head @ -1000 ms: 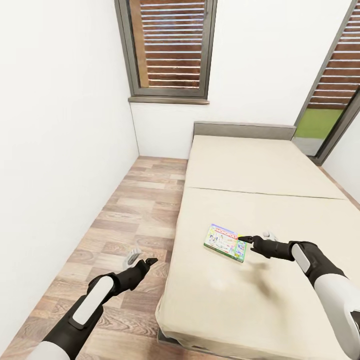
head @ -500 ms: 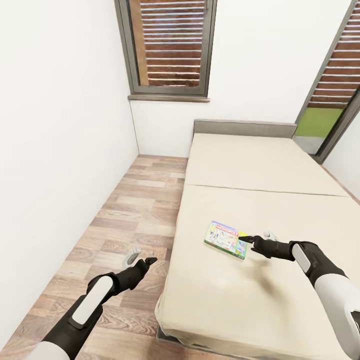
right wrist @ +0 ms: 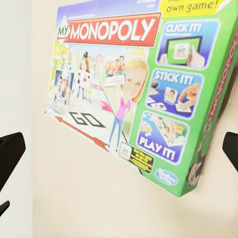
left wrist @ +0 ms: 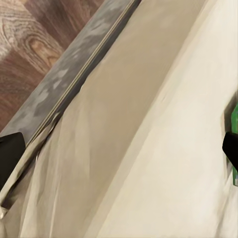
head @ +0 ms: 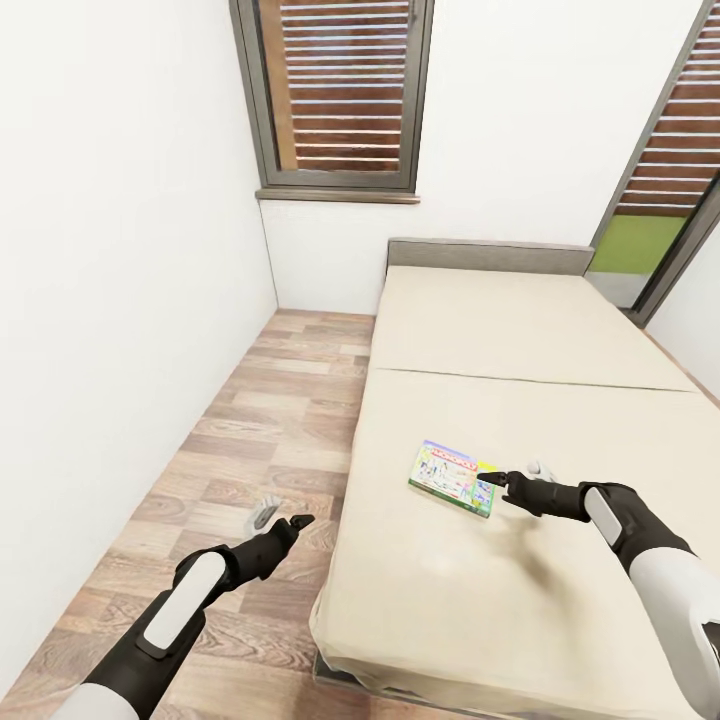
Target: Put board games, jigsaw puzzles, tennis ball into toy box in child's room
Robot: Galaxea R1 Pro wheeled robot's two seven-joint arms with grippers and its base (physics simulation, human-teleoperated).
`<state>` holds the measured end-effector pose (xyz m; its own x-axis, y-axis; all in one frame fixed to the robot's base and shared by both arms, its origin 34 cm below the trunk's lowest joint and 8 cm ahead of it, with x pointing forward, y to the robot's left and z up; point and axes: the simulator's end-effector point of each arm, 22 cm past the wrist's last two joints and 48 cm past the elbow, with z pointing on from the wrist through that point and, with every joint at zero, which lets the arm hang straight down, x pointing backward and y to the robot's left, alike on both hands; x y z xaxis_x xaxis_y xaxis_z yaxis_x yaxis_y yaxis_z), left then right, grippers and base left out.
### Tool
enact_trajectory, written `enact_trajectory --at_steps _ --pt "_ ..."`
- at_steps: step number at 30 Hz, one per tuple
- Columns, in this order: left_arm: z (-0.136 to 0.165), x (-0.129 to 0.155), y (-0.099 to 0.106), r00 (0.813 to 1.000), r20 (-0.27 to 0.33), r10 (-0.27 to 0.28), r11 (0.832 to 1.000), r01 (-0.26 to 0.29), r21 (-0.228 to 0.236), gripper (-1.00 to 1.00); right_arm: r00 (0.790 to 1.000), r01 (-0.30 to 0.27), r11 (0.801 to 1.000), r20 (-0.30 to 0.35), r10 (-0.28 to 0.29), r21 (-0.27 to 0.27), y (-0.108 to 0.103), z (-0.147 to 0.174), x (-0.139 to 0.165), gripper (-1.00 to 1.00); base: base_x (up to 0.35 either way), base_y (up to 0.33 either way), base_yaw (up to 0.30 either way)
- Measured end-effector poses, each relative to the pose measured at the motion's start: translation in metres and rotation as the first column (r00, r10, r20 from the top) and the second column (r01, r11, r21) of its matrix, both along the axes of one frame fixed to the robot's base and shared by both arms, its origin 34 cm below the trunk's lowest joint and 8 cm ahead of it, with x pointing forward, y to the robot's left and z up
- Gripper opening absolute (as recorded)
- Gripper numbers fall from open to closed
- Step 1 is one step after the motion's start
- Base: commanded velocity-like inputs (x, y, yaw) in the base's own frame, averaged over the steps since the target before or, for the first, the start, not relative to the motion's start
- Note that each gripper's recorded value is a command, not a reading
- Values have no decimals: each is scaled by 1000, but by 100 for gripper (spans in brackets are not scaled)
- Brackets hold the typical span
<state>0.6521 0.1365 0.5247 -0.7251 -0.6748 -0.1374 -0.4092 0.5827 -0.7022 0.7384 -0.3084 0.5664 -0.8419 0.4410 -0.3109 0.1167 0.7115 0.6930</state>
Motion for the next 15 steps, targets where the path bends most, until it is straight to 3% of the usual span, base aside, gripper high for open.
enact_trajectory --at_steps 15 --pt "3 1 -4 1000 14 -7 1000 7 -14 100 1000 2 1000 -2 -2 -2 -1 -1 0 100 0 0 0"
